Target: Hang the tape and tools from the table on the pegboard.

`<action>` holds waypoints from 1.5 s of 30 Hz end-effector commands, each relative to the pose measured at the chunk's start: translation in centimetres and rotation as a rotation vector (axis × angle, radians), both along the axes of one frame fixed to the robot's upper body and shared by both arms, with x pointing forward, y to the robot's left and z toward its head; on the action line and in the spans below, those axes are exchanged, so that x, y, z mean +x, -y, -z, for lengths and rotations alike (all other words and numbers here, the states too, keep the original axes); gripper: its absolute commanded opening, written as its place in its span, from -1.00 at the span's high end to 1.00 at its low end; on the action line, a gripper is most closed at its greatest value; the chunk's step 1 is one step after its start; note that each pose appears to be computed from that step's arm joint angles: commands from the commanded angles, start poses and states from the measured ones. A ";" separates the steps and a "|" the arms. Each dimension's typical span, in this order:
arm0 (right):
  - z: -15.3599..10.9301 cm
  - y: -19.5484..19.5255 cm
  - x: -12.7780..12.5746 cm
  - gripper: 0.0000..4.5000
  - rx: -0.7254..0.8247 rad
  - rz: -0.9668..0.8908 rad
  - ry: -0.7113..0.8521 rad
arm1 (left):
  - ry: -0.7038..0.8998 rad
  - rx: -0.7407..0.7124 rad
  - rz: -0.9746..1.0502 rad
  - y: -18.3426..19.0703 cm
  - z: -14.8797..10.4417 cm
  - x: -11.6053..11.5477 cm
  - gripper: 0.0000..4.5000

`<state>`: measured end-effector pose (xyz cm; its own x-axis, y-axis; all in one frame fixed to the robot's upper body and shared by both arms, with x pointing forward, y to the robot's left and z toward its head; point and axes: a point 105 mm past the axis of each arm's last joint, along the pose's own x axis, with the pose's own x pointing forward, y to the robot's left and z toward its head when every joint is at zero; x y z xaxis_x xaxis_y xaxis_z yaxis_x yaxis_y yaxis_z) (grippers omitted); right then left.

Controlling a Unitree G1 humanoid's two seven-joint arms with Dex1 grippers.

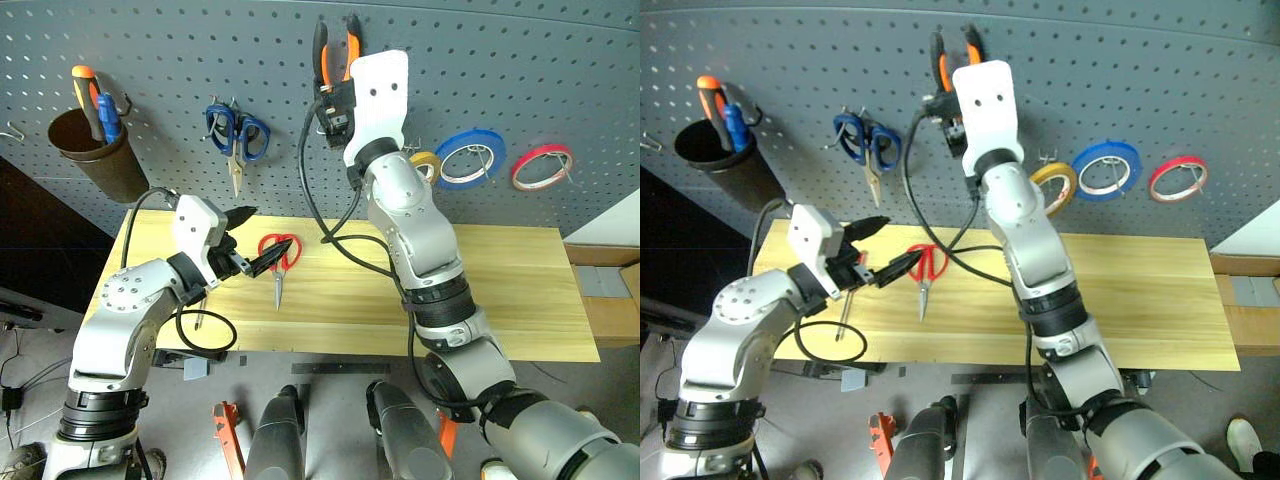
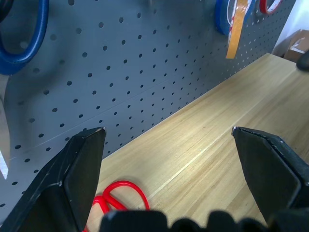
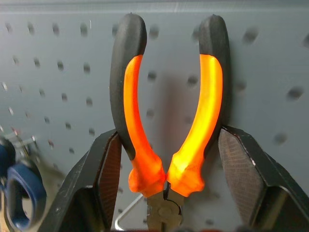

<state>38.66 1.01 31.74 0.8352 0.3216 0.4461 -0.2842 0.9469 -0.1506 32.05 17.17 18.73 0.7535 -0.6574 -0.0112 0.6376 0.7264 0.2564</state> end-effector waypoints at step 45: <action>0.2 7.7 -6.7 -0.98 -0.030 -0.504 -0.109 | -0.010 -0.003 -0.054 -0.1 1.0 0.5 -1.00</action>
<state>35.03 -8.31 30.81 0.7420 0.5806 0.3351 -0.6093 0.7926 -0.0240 32.65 17.00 17.52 0.7750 -0.6315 -0.0259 0.6183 0.7490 0.2383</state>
